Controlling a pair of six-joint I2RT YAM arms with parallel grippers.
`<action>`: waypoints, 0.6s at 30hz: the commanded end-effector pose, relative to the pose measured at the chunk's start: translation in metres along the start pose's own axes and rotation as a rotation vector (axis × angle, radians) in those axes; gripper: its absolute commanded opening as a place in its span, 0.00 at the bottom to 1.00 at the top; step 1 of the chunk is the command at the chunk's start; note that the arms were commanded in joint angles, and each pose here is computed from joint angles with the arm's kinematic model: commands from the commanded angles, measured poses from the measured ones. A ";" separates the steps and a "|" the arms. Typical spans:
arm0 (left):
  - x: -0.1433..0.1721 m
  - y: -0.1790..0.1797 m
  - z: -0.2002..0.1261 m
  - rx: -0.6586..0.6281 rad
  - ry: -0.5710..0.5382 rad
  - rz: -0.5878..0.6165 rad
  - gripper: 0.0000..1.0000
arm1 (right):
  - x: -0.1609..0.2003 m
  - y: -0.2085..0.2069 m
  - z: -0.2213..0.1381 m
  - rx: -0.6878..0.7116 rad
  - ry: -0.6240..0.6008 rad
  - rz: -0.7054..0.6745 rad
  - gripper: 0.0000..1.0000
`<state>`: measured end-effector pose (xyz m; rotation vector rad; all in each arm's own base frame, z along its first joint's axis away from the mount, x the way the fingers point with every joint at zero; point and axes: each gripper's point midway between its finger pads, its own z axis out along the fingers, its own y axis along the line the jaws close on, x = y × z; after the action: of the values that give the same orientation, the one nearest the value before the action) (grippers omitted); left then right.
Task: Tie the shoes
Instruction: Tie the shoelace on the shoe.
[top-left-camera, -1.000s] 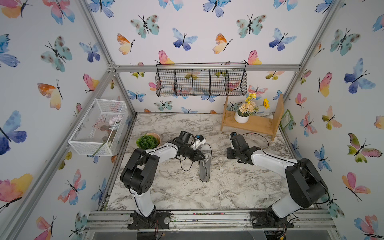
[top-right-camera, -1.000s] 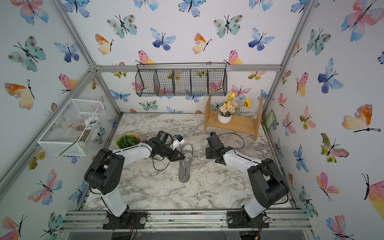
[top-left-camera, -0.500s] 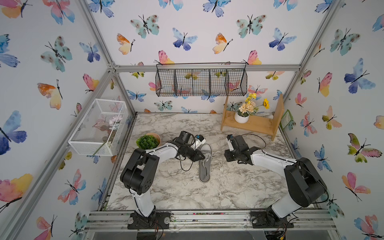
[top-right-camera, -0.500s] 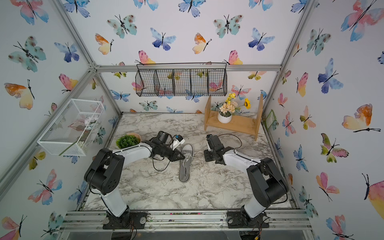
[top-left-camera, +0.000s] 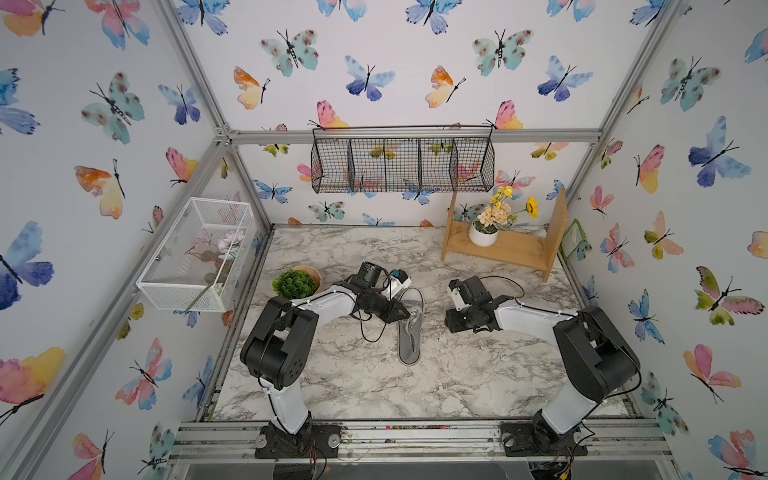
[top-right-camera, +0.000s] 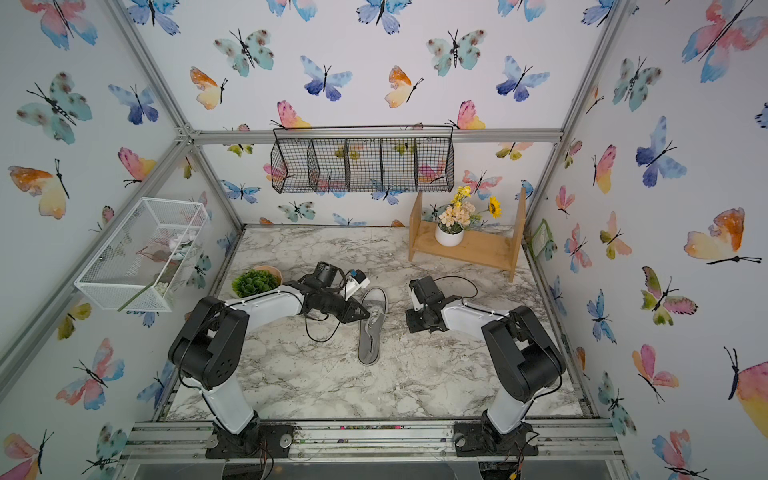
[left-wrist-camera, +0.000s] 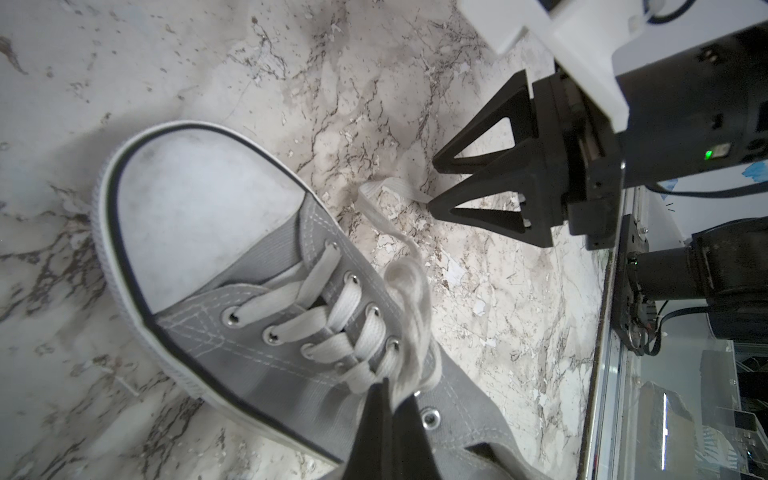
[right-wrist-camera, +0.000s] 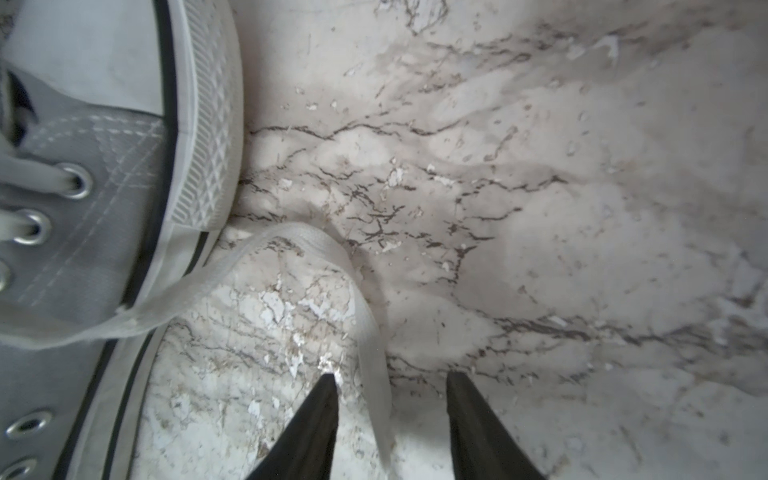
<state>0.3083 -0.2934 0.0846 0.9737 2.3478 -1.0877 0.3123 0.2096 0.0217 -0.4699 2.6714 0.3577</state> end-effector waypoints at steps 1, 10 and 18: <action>-0.004 -0.005 -0.007 0.011 -0.016 0.010 0.00 | 0.020 0.003 0.008 -0.009 0.074 -0.019 0.45; -0.006 -0.007 -0.009 0.010 -0.021 0.009 0.00 | 0.026 -0.006 0.015 0.075 0.106 -0.033 0.27; -0.008 -0.007 -0.011 0.002 -0.031 -0.002 0.00 | 0.012 -0.015 0.002 0.141 0.040 -0.028 0.03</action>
<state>0.3086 -0.2936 0.0865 0.9646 2.3480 -1.0903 0.3164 0.2066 0.0163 -0.4843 2.6647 0.2475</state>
